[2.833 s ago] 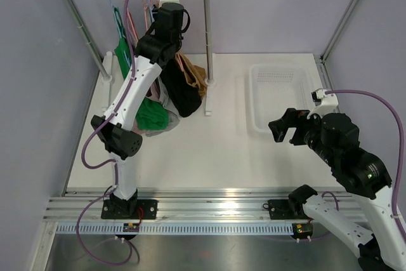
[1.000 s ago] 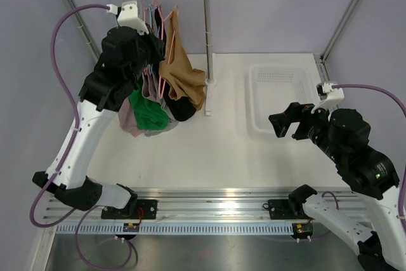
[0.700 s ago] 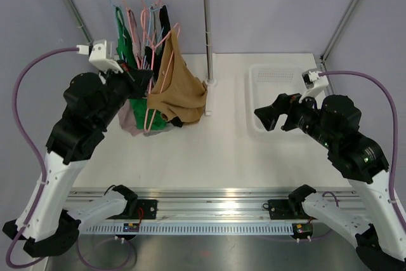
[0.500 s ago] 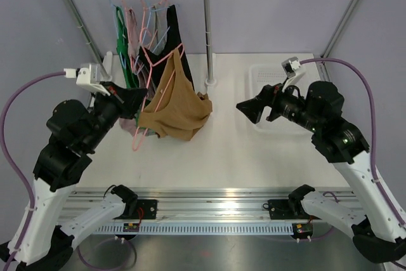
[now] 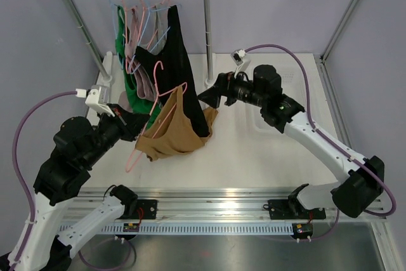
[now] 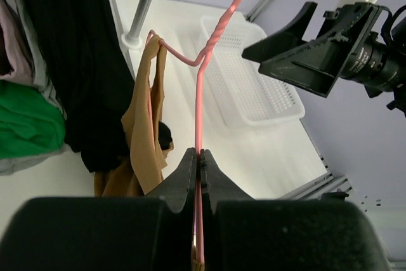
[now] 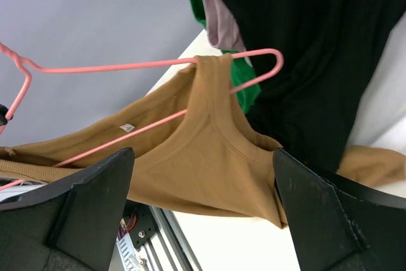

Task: Remove the tank top from the hanger

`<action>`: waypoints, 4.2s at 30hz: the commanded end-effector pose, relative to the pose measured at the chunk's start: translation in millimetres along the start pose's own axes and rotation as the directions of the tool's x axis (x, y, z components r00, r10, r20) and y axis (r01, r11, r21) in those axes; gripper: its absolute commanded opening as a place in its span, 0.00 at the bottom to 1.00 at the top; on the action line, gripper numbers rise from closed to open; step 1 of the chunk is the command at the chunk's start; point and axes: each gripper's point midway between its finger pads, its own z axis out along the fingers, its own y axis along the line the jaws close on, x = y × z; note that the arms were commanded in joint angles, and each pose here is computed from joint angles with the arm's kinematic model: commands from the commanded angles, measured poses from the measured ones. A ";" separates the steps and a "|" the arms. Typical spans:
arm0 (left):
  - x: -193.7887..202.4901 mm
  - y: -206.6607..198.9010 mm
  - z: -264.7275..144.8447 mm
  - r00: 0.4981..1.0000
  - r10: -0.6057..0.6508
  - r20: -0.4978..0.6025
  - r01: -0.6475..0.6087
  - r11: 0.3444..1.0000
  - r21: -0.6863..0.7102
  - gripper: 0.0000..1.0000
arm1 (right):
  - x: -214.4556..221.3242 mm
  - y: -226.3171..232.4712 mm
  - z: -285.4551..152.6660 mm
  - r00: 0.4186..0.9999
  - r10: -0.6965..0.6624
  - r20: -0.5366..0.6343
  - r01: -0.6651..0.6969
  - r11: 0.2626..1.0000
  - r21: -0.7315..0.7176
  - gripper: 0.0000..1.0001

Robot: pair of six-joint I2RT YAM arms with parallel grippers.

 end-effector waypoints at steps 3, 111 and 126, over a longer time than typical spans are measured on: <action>-2.3 -6.7 -3.2 1.000 -0.005 0.024 0.004 0.999 0.043 0.00 | 10.7 31.4 29.7 0.998 -0.003 0.066 0.012 0.990 -0.142 0.99; -20.5 -1.1 -7.3 0.982 0.183 0.036 -0.183 0.983 -0.005 0.00 | -22.8 90.4 31.4 0.793 -0.553 0.255 0.535 0.833 0.143 0.99; -28.9 -40.0 -29.5 0.988 0.099 0.115 -0.120 0.973 0.197 0.00 | -16.6 79.9 44.3 0.965 -0.238 0.106 0.247 0.966 -0.076 0.78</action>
